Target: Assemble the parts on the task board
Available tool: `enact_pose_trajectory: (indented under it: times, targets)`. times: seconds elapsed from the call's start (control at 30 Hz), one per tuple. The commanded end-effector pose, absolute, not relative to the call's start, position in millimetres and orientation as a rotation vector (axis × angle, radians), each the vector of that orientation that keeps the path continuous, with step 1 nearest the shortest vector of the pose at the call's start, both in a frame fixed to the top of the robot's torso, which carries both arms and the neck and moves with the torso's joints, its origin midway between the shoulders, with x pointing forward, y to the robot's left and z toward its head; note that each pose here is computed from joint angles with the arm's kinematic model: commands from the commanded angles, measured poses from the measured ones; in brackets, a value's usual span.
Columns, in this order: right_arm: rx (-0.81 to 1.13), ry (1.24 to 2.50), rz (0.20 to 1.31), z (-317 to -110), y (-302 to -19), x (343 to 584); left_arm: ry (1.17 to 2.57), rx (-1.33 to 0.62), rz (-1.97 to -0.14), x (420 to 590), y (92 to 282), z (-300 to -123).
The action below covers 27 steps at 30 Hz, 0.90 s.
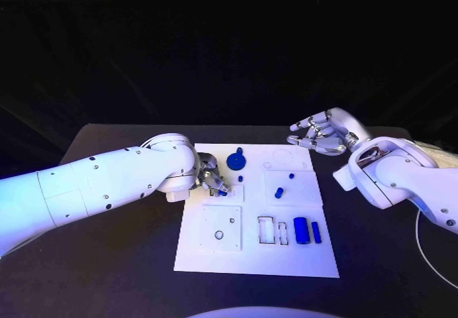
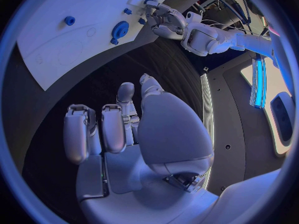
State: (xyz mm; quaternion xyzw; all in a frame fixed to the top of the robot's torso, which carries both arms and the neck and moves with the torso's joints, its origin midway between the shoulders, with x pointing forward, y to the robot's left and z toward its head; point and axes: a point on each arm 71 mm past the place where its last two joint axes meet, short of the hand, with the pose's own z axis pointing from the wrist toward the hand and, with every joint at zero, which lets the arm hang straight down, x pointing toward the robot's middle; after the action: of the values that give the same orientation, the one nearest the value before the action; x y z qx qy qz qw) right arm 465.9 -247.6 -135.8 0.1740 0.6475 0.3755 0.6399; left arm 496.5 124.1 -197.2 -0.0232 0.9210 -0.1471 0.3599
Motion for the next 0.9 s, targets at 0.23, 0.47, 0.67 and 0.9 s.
enact_pose_trajectory:
  times: [0.23, 0.47, 0.67, 0.9]
  targets:
    - [0.390, 1.467, 0.875, -134.9, -245.3, 465.3, 2.420, 0.003, -0.337, 495.3, 120.7, -204.3]
    - [0.413, 1.458, 0.884, -134.8, -246.2, 465.8, 2.410, -0.004, -0.337, 497.0, 118.7, -203.9]
    - [0.416, 1.451, 0.889, -134.2, -245.4, 465.6, 2.409, -0.003, -0.337, 497.7, 117.2, -204.0]
    - [0.415, 1.451, 0.891, -134.1, -245.1, 465.4, 2.412, 0.000, -0.335, 498.4, 115.6, -204.4]
